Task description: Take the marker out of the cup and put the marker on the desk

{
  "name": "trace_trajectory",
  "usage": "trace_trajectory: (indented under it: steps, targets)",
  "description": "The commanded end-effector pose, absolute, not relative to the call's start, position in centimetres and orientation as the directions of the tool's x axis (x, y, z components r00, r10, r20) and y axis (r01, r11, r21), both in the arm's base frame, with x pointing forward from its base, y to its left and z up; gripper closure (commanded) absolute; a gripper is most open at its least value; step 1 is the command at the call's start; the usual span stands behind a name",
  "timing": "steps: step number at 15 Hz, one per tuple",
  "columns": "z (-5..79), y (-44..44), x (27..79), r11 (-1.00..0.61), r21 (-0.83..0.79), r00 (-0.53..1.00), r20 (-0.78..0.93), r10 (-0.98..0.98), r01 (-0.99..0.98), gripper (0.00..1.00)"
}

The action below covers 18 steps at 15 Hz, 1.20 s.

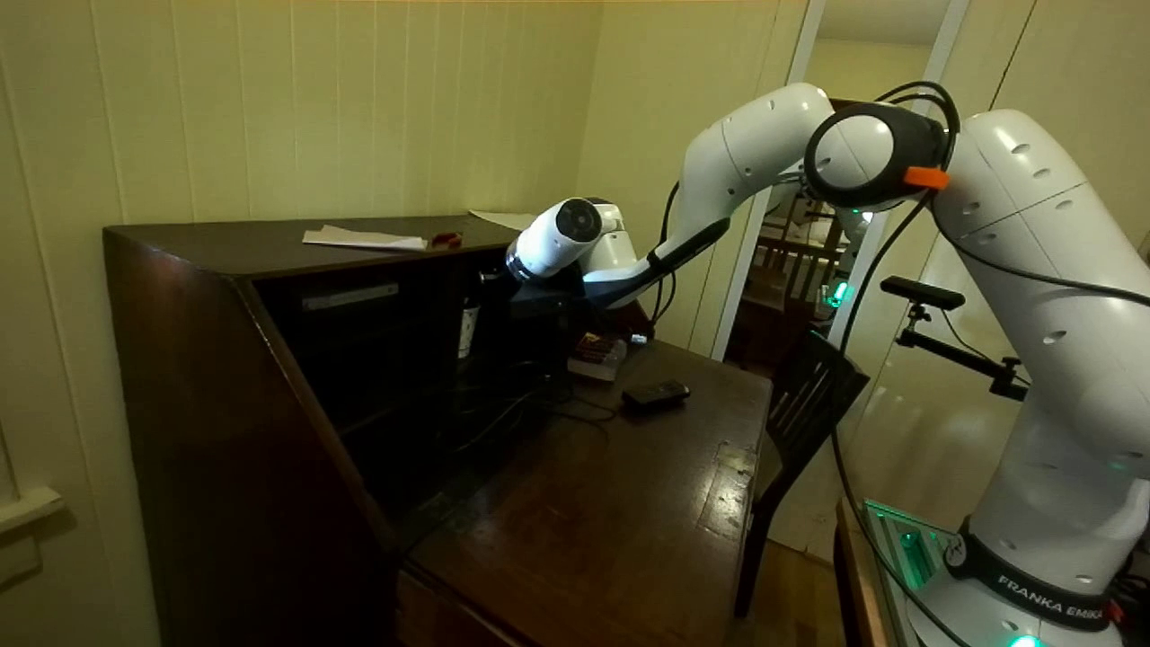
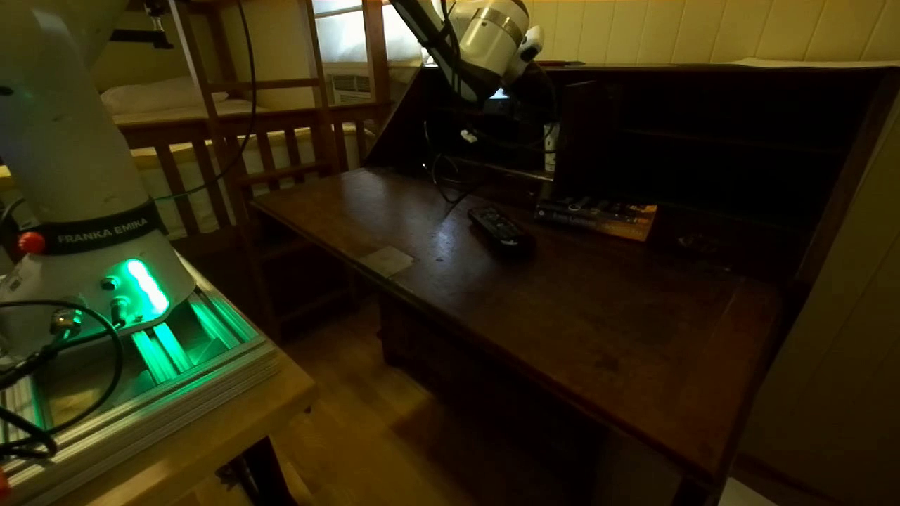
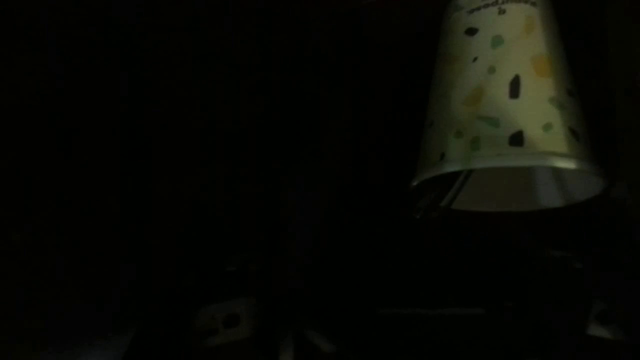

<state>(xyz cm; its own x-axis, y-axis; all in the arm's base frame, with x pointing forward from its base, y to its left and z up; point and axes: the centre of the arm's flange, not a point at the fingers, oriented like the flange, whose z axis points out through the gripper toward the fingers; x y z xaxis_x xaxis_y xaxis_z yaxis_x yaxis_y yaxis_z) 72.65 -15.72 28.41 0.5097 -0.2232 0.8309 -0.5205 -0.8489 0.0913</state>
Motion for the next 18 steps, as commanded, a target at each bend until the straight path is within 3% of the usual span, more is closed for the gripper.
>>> trace_trajectory:
  steps: [1, 18]
  targets:
    - [28.6, -15.7, 73.5, -0.853, 0.08, 0.5, 0.836, -0.225, -0.516, 0.0]
    - [26.0, -15.6, 77.3, -0.845, 0.185, 0.513, 0.85, -0.117, -0.501, 0.0]
